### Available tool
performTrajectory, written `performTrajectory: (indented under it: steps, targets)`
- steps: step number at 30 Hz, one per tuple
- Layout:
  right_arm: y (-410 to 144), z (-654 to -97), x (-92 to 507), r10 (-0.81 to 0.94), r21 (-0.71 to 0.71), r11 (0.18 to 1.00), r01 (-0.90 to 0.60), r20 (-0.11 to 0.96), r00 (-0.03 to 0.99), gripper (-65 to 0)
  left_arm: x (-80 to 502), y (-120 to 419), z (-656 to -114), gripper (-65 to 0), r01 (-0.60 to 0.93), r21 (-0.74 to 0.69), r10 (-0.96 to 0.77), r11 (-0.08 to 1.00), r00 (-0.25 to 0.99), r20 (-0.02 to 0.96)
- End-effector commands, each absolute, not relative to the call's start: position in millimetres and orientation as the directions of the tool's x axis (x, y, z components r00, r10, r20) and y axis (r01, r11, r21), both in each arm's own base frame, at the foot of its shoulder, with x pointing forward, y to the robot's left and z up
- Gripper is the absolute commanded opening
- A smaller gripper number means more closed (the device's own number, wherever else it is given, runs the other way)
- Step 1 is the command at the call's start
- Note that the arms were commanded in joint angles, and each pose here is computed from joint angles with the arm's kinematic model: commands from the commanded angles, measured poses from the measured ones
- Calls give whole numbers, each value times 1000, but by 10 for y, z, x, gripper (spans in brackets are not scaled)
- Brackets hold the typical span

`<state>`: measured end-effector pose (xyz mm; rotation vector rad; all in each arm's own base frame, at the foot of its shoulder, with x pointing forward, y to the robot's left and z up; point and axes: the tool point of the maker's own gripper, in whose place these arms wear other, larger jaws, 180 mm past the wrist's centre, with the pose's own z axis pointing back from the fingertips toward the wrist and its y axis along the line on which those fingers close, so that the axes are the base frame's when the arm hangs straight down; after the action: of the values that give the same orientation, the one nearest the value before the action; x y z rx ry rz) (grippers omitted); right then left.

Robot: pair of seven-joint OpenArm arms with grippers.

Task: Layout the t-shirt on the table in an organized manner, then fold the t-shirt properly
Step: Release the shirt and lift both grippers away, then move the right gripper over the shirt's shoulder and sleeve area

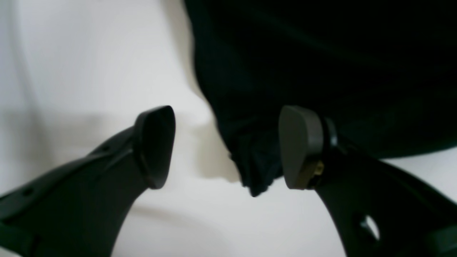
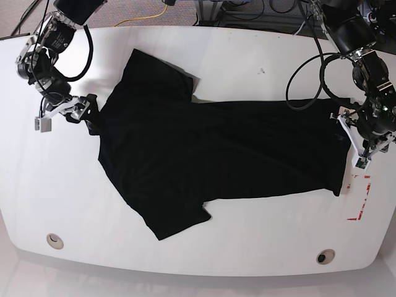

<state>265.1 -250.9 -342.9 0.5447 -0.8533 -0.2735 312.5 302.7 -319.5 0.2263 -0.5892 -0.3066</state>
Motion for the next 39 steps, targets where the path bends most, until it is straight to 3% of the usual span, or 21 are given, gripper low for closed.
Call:
performTrajectory:
  steps: [1,25,39]
  targets:
    - [-2540,-3334,2627,-439,558,830,-5,659,611,-32,3217,3054,-2948,-221,205,342,-372,917,746,552]
    - [-2410,-3690,2156,-467,592,803,65,559,685,-30,2970,3330,-2834,-222,122,383,-335,915,760,558]
    - [-1922,-3838,2110,-452,655,755,20,498,740,-30,2971,3338,-2832,-222,119,384,-334,916,757,562]
